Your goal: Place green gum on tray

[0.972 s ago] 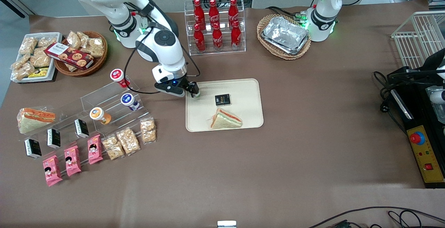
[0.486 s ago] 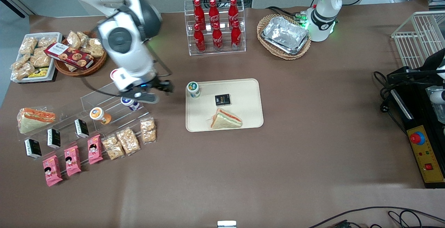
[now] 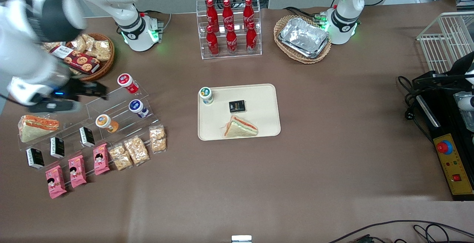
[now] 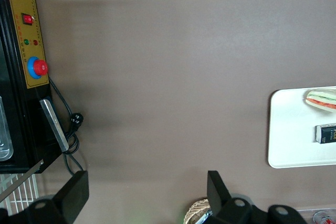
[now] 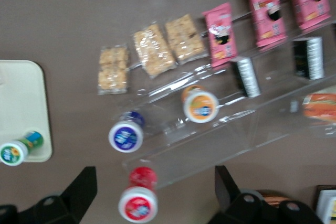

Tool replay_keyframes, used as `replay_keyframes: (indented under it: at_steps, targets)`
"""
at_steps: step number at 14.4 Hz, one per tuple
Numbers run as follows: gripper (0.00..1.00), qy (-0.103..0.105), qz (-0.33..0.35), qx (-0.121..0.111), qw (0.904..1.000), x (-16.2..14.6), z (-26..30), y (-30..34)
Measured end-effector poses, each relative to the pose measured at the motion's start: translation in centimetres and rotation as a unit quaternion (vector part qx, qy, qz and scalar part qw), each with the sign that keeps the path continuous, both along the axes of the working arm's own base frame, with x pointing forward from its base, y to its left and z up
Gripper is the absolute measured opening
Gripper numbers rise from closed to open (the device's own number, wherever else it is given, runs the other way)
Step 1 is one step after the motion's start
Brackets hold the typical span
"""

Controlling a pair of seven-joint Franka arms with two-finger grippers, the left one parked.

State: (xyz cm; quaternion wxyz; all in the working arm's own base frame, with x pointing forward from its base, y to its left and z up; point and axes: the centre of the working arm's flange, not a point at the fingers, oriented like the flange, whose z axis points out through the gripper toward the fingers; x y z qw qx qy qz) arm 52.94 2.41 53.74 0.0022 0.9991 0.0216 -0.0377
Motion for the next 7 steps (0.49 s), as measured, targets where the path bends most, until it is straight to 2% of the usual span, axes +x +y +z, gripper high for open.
replay_keyframes:
  at_steps: [3,7]
  targets:
    - [1.00,-0.016,-0.001,0.008,0.9998,0.3,2.9,-6.7]
    - [1.00,-0.018,-0.002,0.009,0.9998,1.5,3.0,-7.1]
